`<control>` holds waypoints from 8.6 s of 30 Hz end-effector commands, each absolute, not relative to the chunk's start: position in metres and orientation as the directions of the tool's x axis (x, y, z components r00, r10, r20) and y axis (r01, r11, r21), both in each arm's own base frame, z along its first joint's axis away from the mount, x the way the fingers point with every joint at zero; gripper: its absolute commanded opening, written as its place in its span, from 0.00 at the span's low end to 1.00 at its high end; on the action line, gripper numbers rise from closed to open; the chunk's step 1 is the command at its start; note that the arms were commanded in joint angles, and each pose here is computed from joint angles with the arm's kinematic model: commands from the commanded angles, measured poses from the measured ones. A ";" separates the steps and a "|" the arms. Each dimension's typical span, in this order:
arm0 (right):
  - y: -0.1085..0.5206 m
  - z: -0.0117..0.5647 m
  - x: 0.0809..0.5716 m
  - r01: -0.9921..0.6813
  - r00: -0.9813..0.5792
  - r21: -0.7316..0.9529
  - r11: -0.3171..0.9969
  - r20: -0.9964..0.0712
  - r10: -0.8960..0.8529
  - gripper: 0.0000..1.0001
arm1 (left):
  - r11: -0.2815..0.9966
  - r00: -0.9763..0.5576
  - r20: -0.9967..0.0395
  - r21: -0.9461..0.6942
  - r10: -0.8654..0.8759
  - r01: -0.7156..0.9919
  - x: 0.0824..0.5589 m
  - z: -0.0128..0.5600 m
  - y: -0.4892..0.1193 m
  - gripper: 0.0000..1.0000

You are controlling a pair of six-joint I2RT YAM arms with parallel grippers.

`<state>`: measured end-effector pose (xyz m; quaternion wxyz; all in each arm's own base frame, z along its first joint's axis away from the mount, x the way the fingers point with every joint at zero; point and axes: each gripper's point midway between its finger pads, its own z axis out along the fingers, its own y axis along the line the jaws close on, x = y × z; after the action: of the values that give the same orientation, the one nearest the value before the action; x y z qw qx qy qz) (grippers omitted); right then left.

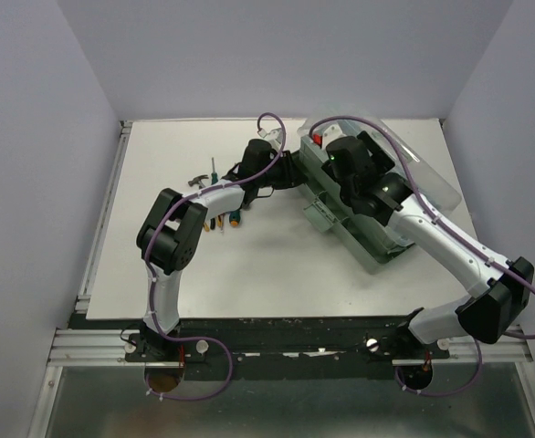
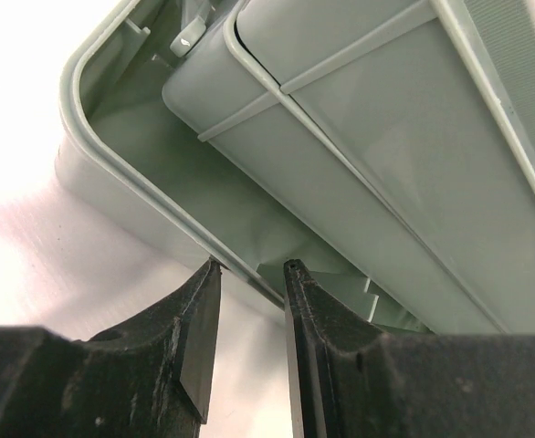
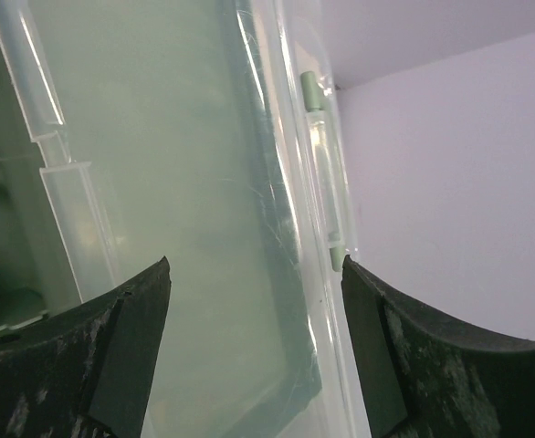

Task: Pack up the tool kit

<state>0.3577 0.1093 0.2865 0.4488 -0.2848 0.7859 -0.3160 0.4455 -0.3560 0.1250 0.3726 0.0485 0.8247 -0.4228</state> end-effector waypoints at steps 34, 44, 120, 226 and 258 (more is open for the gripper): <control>-0.050 0.293 0.416 0.103 -0.623 -0.664 0.741 -0.624 -0.472 0.83 | 0.723 -0.786 -0.603 -0.604 -0.139 0.336 0.449 0.076 -0.341 0.40; -0.062 0.330 0.430 0.152 -0.596 -0.649 0.745 -0.662 -0.454 1.00 | 0.764 -0.785 -0.603 -0.570 -0.139 0.303 0.452 0.072 -0.332 0.39; 0.258 0.252 0.278 -0.591 -0.566 0.262 0.763 -0.809 -0.161 0.68 | 0.993 -0.932 -0.361 -0.093 0.033 0.071 0.369 0.049 -0.060 0.55; 0.028 0.239 0.357 -0.122 -0.764 -0.614 0.780 -0.444 -0.469 0.64 | 0.996 -0.929 -0.360 0.040 0.092 0.083 0.347 0.077 -0.045 0.99; 0.037 0.271 0.326 -0.101 -0.652 -0.462 0.881 -0.638 -0.409 0.64 | 0.996 -0.954 -0.287 -0.009 0.086 0.093 0.352 0.045 -0.056 0.00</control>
<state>0.3288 0.0330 0.2689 0.3769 -0.1510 0.8871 -0.2197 0.3517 -0.0554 0.0218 0.1105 0.0494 0.9926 -0.0052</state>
